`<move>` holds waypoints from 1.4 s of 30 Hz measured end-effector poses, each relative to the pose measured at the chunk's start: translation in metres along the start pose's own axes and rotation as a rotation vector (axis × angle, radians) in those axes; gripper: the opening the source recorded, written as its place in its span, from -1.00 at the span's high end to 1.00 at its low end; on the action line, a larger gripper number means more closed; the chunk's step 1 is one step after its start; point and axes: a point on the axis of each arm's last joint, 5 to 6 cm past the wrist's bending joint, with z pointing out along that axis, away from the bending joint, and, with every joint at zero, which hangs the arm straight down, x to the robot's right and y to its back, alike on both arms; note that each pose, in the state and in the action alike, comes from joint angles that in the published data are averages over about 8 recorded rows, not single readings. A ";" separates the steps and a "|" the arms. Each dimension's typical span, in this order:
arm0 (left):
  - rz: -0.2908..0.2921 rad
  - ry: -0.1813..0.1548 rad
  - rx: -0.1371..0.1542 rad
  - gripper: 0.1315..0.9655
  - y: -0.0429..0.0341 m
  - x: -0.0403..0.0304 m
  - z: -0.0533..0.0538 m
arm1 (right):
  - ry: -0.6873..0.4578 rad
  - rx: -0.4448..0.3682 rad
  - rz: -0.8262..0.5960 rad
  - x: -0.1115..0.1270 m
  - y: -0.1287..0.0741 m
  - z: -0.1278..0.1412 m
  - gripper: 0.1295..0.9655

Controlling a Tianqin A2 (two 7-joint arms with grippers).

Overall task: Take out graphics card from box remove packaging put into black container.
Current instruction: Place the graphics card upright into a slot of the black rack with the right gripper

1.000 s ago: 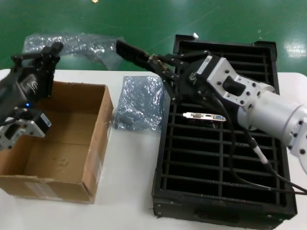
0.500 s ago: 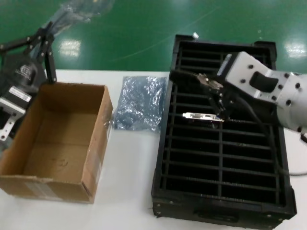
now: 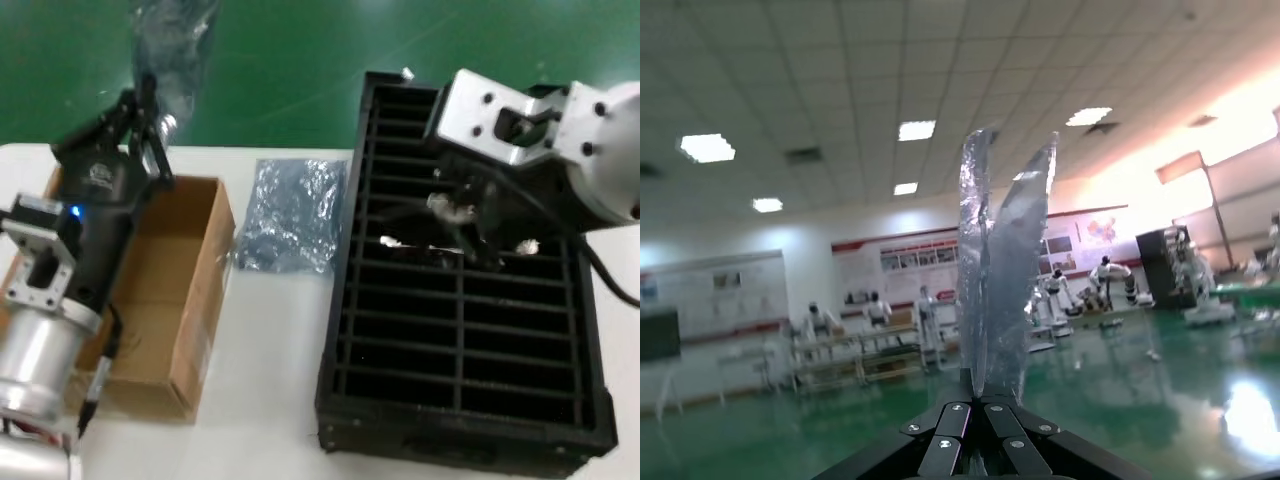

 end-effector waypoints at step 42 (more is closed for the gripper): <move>-0.353 0.086 -0.030 0.98 0.0217 0.0384 -0.010 | -0.305 -0.196 -0.159 0.036 -0.018 0.093 0.86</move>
